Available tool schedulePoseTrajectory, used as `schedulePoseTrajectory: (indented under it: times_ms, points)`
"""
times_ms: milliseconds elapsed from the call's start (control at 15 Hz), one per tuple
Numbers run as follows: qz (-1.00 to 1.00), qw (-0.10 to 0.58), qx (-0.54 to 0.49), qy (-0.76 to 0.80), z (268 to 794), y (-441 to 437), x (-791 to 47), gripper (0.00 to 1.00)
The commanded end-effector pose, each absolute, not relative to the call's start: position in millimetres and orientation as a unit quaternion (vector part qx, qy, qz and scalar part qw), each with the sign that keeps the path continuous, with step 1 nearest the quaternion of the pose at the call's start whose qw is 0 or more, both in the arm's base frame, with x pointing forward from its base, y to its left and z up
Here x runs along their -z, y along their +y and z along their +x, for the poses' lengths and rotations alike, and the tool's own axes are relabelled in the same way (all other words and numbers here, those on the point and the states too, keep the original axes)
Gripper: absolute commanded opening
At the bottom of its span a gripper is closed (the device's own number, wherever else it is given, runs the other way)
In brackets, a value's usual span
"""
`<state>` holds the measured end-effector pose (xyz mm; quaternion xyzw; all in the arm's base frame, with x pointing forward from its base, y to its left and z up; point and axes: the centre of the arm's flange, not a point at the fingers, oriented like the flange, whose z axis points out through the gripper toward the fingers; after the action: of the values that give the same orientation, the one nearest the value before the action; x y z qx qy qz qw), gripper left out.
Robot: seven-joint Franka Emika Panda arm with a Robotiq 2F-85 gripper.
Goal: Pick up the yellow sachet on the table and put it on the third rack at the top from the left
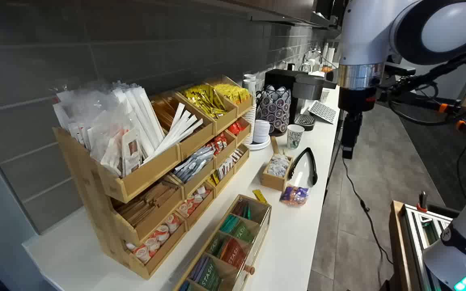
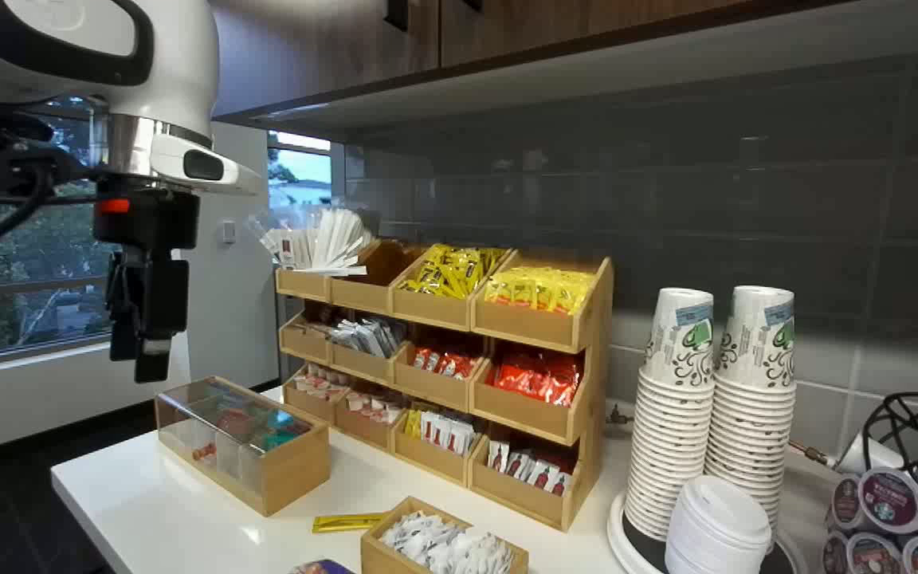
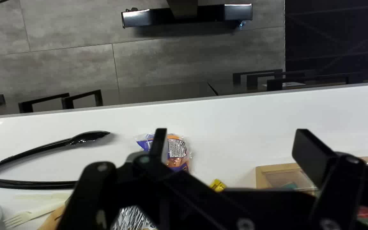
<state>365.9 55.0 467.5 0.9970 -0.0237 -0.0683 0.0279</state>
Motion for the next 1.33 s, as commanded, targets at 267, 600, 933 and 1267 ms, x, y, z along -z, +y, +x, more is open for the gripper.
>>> schedulePoseTrajectory:
  times_ms: [267, 600, 933, 1267]
  points:
    - [0.997, 0.028, 0.068, -0.024, 365.9, 55.0, -467.5, 1.0]
    - [0.998, 0.018, 0.035, -0.052, 380.6, 47.5, -445.2, 1.0]
    - [0.991, -0.038, -0.094, -0.082, 416.1, 20.2, -395.4, 1.0]
    - [0.977, -0.071, -0.151, -0.129, 444.8, -4.1, -345.3, 1.0]
